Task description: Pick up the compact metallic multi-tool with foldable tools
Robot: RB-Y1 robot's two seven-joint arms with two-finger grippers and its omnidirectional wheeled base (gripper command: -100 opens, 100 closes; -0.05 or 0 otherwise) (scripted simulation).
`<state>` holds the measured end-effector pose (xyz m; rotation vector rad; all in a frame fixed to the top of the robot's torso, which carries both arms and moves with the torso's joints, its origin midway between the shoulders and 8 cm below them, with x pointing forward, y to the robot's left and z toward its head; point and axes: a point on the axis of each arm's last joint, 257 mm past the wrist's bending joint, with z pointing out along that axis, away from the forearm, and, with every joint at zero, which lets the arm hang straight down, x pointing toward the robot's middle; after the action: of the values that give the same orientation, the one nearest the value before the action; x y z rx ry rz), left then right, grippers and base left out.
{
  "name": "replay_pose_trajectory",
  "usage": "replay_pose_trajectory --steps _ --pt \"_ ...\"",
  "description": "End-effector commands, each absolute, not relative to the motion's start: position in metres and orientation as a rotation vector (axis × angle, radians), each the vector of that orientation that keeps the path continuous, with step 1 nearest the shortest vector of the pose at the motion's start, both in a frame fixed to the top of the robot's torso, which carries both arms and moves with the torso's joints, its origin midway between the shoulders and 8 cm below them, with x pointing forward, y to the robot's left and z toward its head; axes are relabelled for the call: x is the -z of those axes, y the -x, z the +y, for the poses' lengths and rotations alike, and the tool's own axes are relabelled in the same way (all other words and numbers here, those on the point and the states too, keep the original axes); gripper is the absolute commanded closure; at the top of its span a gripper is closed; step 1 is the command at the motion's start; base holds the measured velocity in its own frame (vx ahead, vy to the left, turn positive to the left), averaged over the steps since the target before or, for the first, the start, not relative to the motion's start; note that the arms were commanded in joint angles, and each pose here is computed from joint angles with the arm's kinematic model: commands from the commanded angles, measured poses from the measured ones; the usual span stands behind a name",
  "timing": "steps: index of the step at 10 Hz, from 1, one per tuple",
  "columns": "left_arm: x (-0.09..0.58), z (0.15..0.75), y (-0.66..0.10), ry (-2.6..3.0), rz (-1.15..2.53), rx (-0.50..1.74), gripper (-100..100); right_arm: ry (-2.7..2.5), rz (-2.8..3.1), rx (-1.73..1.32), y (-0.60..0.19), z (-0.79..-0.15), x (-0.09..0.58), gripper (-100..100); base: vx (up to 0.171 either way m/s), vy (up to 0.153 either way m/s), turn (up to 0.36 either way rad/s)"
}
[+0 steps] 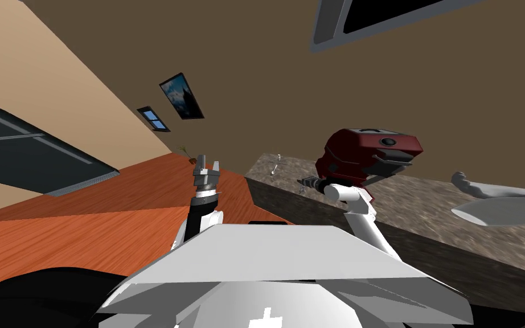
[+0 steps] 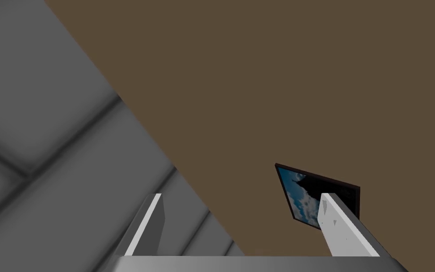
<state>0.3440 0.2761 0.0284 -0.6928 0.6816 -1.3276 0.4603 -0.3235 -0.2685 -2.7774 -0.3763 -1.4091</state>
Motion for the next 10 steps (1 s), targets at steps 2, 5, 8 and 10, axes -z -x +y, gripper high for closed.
replay_pose_trajectory --steps 2,5,8,10 --pt "-0.028 0.276 -0.344 0.693 0.682 1.328 0 2.789 -0.322 1.301 -0.454 -0.323 0.278 -100 0.018 0.000 -0.013" --pt "-0.028 0.276 -0.344 0.693 0.682 1.328 0 2.807 -0.283 1.186 -0.445 -0.322 0.289 -100 0.027 -0.002 -0.014" --pt "-0.028 0.276 -0.344 0.693 0.682 1.328 0 2.813 -0.203 1.048 -0.436 -0.323 0.298 -100 0.029 0.001 -0.016" --pt "-0.028 0.276 -0.344 0.693 0.682 1.328 0 2.822 -0.170 0.968 -0.429 -0.323 0.303 -100 0.029 -0.001 -0.014"
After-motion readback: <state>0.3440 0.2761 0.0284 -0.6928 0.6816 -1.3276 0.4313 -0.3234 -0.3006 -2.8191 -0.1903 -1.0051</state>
